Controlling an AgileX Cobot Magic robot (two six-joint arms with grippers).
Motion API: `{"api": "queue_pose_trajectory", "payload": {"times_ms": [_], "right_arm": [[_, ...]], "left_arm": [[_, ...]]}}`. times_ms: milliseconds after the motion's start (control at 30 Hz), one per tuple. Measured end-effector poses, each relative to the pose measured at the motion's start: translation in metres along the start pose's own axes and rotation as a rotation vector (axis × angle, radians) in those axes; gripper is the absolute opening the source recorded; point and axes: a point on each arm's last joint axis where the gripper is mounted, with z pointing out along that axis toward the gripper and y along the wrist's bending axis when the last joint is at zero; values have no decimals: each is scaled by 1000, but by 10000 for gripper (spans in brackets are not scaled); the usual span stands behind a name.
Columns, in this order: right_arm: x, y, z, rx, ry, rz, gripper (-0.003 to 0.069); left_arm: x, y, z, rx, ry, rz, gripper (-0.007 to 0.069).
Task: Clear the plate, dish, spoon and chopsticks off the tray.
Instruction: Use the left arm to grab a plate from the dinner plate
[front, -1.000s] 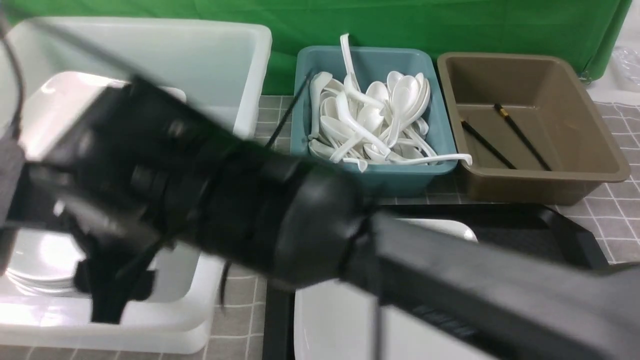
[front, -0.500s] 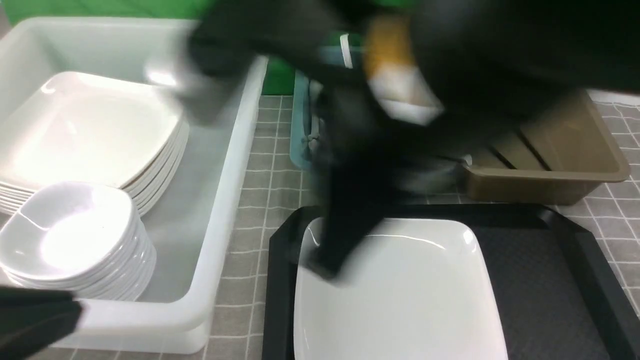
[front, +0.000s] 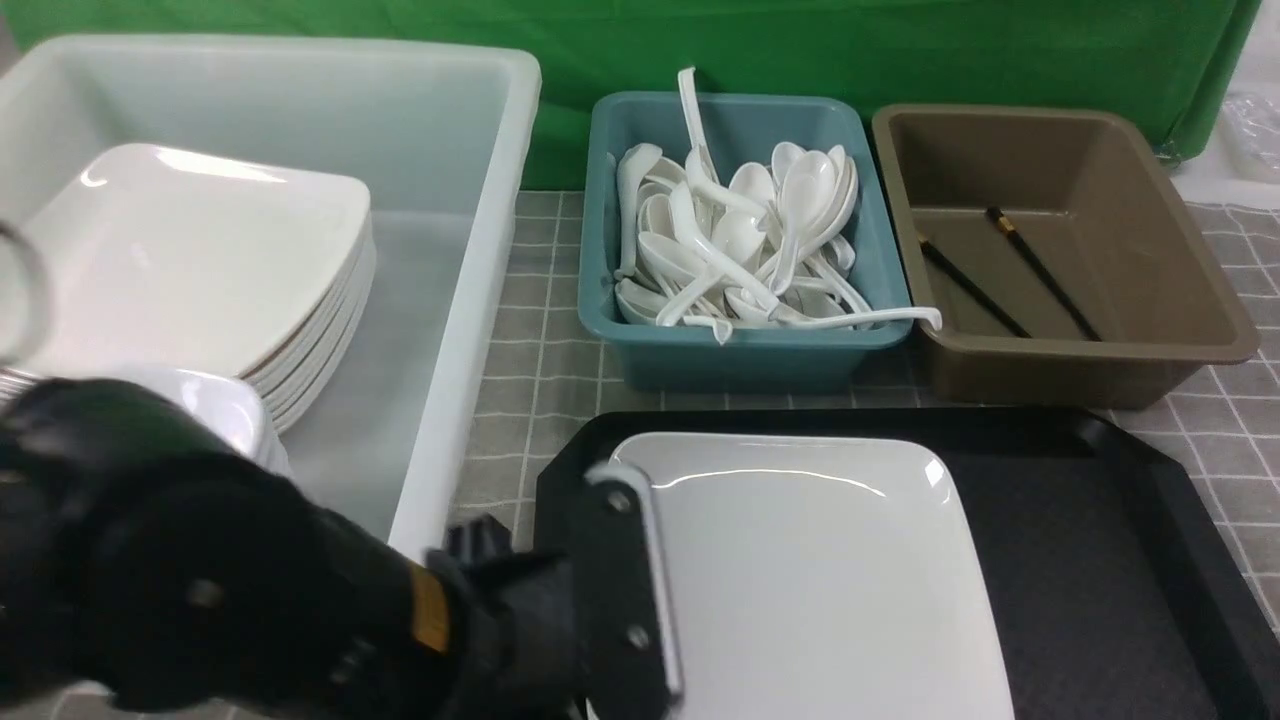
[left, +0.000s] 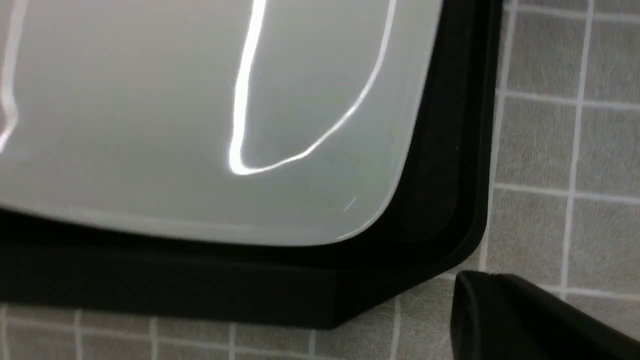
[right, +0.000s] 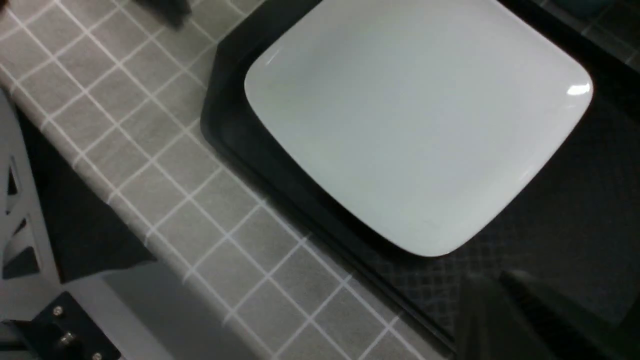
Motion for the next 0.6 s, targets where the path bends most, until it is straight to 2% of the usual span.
{"api": "queue_pose_trajectory", "payload": {"times_ms": [67,100,133,167,267,300,367,400,600], "right_arm": [[6,-3,-6,-8,-26,15,62],[6,-4,-7,-9,-28,18,62],[8,-5,-9,-10,-34,21,62],[8,-5,-9,-10,-33,21,62],[8,-5,-7,-8,-27,20,62],[8,-5,-7,-8,-27,20,62],[8,-4,-7,-10,-32,20,62],[8,-4,-7,-10,-32,20,62],[7,-4,-7,-11,-34,19,62]], "left_arm": [[-4,-2,21,7,63,114,49],[-5,-2,23,6,67,125,56],[-9,-4,38,-10,95,208,99],[-9,-4,38,-8,97,215,105],[-16,-1,58,-54,96,304,237],[-16,0,59,-55,94,303,237],[-16,3,71,-70,109,343,342],[-16,4,73,-70,117,352,363],[-13,7,85,-71,155,404,401]]}}
